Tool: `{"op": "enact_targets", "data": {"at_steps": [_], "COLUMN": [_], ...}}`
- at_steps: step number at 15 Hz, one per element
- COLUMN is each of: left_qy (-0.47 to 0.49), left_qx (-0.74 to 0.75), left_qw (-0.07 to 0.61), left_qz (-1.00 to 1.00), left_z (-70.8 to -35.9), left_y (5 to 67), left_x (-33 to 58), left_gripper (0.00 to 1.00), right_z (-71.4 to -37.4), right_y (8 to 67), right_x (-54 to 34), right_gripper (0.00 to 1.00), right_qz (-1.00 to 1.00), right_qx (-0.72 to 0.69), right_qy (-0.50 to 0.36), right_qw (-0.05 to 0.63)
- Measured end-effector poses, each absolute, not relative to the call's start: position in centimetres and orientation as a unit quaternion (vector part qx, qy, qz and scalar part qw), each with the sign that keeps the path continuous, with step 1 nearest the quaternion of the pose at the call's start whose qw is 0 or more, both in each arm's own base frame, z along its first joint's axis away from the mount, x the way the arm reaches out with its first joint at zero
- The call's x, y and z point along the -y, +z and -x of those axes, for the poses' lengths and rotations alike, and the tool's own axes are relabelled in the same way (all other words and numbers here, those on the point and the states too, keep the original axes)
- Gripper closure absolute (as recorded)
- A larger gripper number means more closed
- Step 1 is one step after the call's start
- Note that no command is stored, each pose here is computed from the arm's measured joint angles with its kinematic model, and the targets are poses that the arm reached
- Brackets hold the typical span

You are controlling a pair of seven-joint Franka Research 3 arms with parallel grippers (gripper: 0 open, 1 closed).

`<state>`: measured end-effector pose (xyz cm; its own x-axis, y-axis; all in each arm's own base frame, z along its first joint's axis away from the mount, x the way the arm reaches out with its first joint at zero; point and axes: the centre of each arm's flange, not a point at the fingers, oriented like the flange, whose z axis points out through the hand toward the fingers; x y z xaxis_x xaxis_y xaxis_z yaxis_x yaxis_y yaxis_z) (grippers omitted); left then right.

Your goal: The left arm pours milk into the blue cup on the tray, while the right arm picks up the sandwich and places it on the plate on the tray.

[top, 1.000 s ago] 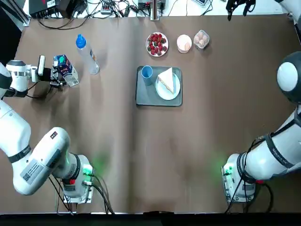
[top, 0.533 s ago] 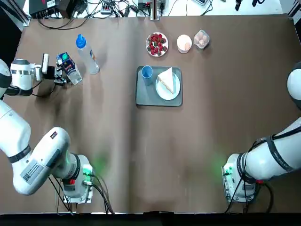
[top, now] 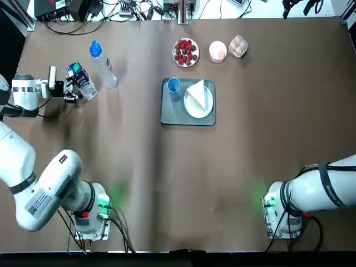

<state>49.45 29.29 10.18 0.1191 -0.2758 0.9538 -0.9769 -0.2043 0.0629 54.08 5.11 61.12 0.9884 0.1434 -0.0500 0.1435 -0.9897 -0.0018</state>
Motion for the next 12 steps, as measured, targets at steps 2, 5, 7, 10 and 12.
{"op": "enact_targets", "data": {"at_steps": [2,5,7,10,12], "left_qy": [0.446,0.452,0.452,0.452,0.452], "left_qx": [0.492,0.482,0.473,0.462,0.46], "left_qw": [0.399,0.408,0.412,0.405,0.397], "left_qz": [-0.632,-0.63,-0.634,-0.646,-0.653], "left_z": [-49.5,-49.3,-48.6,-47.4,-47.3], "left_y": [10.2,10.0,9.8,10.1,10.5], "left_x": [-28.6,-27.5,-27.1,-27.3,-27.4], "left_gripper": [0.0,0.0,0.0,0.0,0.0], "right_z": [-53.7,-53.6,-53.7,-53.6,-53.6], "right_y": [61.8,62.2,62.3,62.2,62.2], "right_x": [-4.4,-3.4,-3.0,-3.0,-3.0], "right_gripper": [0.0,0.0,0.0,0.0,0.0], "right_qz": [-0.998,-0.998,-0.999,-0.999,-0.999], "right_qx": [-0.065,-0.056,-0.052,-0.051,-0.052], "right_qy": [-0.017,-0.012,-0.012,-0.014,-0.014], "right_qw": [-0.001,-0.003,-0.005,-0.006,-0.007]}}
